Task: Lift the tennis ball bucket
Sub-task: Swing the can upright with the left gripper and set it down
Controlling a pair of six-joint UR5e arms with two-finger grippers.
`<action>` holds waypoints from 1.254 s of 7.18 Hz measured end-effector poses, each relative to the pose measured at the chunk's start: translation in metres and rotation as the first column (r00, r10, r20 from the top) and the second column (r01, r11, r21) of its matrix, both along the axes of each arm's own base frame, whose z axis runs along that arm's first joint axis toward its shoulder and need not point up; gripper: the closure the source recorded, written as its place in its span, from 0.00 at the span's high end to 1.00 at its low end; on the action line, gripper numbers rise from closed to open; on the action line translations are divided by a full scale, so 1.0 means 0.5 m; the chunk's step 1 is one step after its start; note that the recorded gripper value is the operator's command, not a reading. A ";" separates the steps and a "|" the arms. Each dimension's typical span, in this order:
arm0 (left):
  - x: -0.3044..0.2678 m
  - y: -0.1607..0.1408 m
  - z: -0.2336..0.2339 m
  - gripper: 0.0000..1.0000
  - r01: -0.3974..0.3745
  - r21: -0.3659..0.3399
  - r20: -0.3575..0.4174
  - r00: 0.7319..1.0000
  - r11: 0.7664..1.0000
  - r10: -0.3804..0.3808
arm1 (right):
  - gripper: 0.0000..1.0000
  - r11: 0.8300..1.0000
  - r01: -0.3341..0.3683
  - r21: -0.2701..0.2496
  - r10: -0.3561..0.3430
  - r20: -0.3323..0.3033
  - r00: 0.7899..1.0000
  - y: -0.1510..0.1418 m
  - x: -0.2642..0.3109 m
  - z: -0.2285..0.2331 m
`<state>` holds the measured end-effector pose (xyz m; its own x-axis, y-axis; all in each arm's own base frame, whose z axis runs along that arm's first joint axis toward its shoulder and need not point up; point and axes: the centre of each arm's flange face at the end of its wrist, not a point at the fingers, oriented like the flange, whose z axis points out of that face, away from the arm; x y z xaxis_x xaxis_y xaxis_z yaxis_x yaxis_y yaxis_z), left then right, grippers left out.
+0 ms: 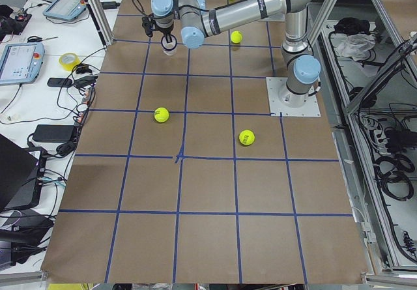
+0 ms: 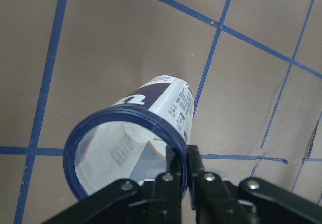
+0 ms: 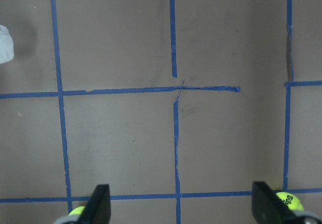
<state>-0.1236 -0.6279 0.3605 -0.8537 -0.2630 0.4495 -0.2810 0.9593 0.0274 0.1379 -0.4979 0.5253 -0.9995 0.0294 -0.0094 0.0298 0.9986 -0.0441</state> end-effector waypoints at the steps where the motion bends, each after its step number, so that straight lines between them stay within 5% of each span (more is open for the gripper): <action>1: -0.025 0.000 0.007 0.00 0.031 -0.009 0.087 0.996 0.999 -0.030 | 1.00 1.000 0.000 0.000 0.000 0.000 1.000 0.000 0.000 0.000; 2: -0.054 0.000 0.009 0.00 0.087 -0.012 0.193 0.978 0.996 -0.083 | 1.00 1.000 0.001 0.000 -0.001 0.000 1.000 0.000 0.000 0.000; 4: -0.127 0.007 0.028 0.00 0.245 0.025 0.384 0.893 0.969 -0.236 | 1.00 1.000 0.001 -0.003 -0.001 0.001 1.000 0.000 0.001 0.001; 6: -0.172 0.006 0.034 0.03 0.303 0.052 0.425 0.856 0.952 -0.296 | 1.00 1.000 0.001 -0.003 -0.001 0.002 1.000 0.000 0.001 0.001; 7: -0.185 0.006 0.028 0.40 0.314 0.059 0.426 0.850 0.948 -0.309 | 1.00 1.000 0.001 -0.002 -0.001 0.002 1.000 0.000 0.001 0.000; 8: -0.194 0.006 0.023 0.99 0.322 0.062 0.426 0.847 0.945 -0.317 | 1.00 1.000 0.001 -0.002 -0.001 0.003 1.000 0.000 0.001 0.000; 9: -0.205 0.010 0.023 1.00 0.324 0.062 0.424 0.848 0.944 -0.319 | 1.00 1.000 0.001 -0.002 -0.001 0.003 1.000 0.000 0.001 0.000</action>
